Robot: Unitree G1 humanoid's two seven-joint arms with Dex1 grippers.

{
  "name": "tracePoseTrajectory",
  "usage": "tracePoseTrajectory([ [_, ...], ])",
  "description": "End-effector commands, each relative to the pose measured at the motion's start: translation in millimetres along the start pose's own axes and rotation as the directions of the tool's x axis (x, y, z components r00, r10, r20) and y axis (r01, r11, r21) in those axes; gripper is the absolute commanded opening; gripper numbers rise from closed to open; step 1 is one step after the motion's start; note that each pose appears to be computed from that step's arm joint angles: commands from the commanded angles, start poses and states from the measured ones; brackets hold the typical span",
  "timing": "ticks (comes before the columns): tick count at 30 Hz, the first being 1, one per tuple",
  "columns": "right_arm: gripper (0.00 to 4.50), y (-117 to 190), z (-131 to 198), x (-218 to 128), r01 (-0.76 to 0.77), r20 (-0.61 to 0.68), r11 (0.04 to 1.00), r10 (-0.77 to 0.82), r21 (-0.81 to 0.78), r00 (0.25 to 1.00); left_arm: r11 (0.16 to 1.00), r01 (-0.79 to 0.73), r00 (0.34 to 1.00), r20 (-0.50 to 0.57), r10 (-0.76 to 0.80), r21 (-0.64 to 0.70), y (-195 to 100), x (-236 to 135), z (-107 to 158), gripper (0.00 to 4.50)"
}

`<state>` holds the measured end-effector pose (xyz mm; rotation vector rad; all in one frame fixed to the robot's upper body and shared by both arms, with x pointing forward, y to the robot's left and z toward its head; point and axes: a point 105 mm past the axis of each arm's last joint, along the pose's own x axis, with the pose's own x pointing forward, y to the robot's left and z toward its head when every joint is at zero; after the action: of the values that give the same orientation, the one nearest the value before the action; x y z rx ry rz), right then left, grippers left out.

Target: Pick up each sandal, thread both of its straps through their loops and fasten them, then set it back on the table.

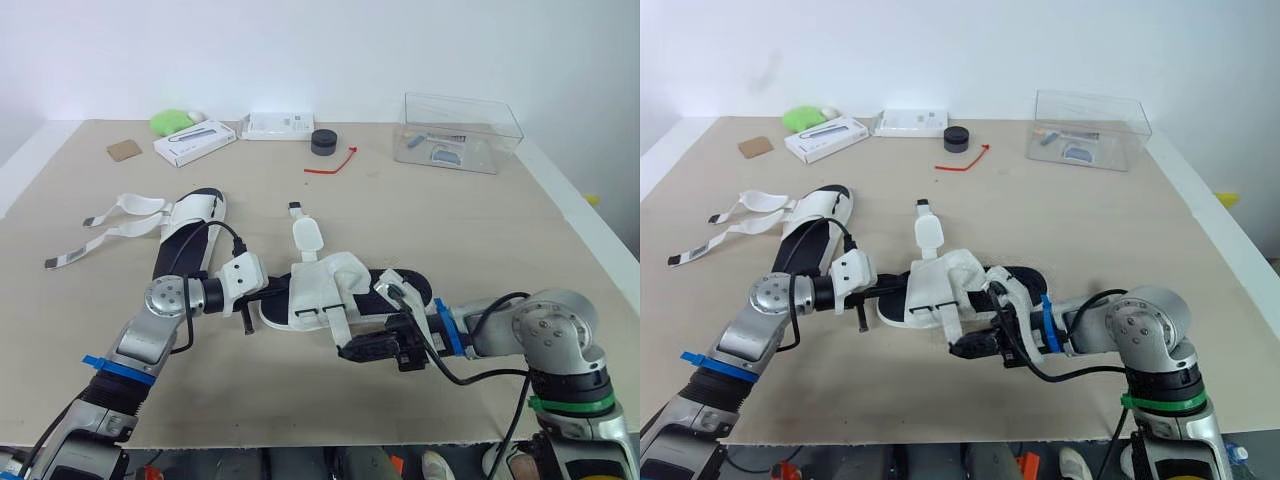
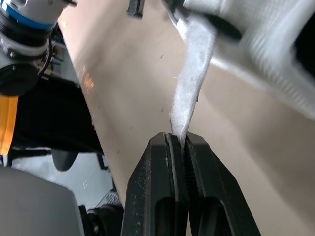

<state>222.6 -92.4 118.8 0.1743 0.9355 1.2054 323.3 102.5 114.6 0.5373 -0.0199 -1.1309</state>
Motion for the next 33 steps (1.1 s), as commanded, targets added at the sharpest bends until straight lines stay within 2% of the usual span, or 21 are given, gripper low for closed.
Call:
tracePoseTrajectory([
  [1,0.07,20.0,-6.8,-4.6,-0.089,-0.045,0.995,0.087,-0.041,0.995,1.0,-0.004,1.0,-0.011,0.005,0.014,2.0,-3.0,0.4,0.0],
  [5,0.07,33.9,-18.2,-15.3,-0.17,-0.109,0.985,0.166,-0.026,0.98,1.0,0.001,1.0,-0.014,-0.001,0.013,1.6,-2.0,-0.3,0.0],
  [13,0.07,41.6,-20.3,-24.3,-0.229,-0.12,0.974,0.227,0.0,0.966,1.0,0.018,1.0,-0.016,-0.017,0.009,-1.2,-0.4,-1.2,0.0],
  [19,0.07,41.0,-32.8,-24.7,-0.217,-0.156,0.976,0.217,0.015,0.964,1.0,0.026,1.0,-0.017,-0.026,0.007,-2.7,0.5,-1.5,0.0],
  [23,0.07,34.8,-26.5,-19.8,-0.178,-0.118,0.983,0.173,-0.036,0.978,0.999,0.033,0.999,-0.025,-0.033,0.009,-3.5,-0.4,-3.5,0.0],
  [26,1.17,33.3,-23.1,-20.0,-0.163,-0.12,0.983,0.151,-0.089,0.981,0.999,0.035,0.999,-0.026,-0.035,0.009,-3.3,0.3,-3.6,0.0],
  [28,2.16,32.2,-23.2,-20.4,-0.155,-0.133,0.982,0.14,-0.112,0.981,0.999,0.036,0.999,-0.026,-0.036,0.009,-3.3,0.6,-3.6,0.0],
  [30,2.82,29.5,-19.0,-22.5,-0.123,-0.143,0.968,0.093,-0.219,0.985,0.999,0.038,0.999,-0.025,-0.038,0.009,-3.5,1.2,-3.5,0.0],
  [32,3.85,27.5,-17.4,-25.1,-0.109,-0.158,0.948,0.064,-0.298,0.985,0.999,0.039,0.999,-0.024,-0.039,0.008,-3.7,1.5,-3.4,0.0],
  [33,4.15,25.1,-16.2,-27.4,-0.099,-0.16,0.932,0.044,-0.348,0.986,0.999,0.04,0.999,-0.023,-0.04,0.008,-3.9,1.8,-3.4,0.0],
])
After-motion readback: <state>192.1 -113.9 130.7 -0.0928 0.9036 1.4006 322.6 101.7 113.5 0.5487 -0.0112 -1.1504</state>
